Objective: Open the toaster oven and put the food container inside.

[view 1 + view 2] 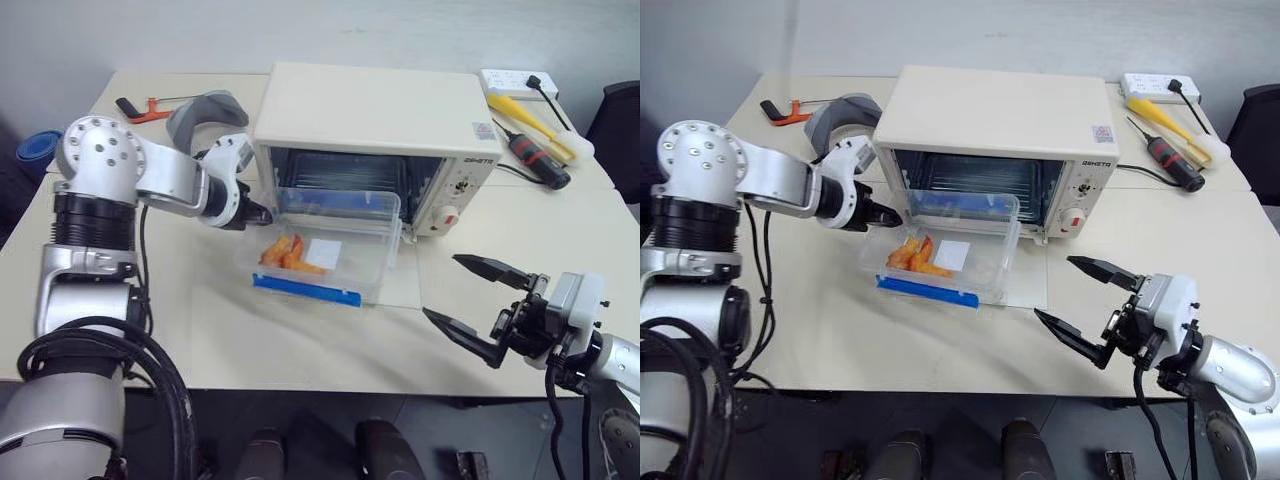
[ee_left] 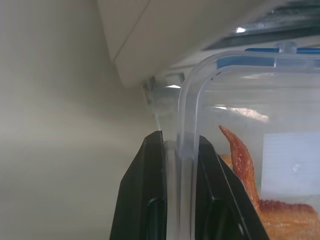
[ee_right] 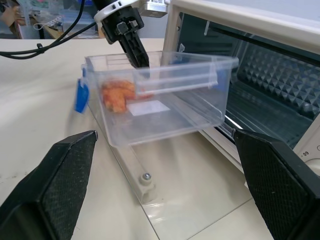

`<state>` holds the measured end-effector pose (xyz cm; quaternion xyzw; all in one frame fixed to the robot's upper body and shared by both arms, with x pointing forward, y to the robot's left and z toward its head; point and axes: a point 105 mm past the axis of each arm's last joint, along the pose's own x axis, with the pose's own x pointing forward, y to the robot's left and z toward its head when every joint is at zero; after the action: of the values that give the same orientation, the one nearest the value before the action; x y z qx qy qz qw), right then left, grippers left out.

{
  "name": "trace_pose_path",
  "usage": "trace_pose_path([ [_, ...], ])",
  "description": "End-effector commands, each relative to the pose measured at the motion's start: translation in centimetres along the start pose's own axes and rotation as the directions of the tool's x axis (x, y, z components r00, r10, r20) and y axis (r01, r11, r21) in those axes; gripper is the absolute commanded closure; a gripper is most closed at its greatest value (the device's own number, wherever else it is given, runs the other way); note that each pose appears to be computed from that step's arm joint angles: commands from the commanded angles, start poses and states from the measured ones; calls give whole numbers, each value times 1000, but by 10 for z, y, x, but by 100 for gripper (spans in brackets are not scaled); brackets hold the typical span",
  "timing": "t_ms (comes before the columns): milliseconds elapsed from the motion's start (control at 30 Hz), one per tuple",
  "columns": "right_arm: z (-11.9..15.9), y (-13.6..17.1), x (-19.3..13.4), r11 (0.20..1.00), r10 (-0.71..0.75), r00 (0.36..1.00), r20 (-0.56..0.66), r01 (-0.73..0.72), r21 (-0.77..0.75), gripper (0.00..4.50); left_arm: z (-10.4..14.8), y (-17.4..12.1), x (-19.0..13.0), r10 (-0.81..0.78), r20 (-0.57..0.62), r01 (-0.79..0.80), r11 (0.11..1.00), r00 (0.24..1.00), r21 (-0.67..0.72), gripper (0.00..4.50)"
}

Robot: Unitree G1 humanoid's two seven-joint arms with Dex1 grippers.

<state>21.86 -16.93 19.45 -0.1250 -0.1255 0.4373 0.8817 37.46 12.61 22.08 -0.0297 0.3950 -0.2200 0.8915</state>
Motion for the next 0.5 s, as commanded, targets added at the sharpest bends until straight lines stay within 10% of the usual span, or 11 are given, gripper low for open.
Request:
trace_pose_path([
  [33,17,3,0,999,-25,999,43,27,-41,0,21,-8,-5,25,96,-27,1000,995,15,415],
  [333,22,8,2,997,-71,997,32,72,-33,0,31,-35,-5,-139,141,141,990,980,-1,220],
  [500,19,8,2,996,-78,997,14,78,-38,0,38,-22,-18,-185,226,208,975,956,-81,220],
])
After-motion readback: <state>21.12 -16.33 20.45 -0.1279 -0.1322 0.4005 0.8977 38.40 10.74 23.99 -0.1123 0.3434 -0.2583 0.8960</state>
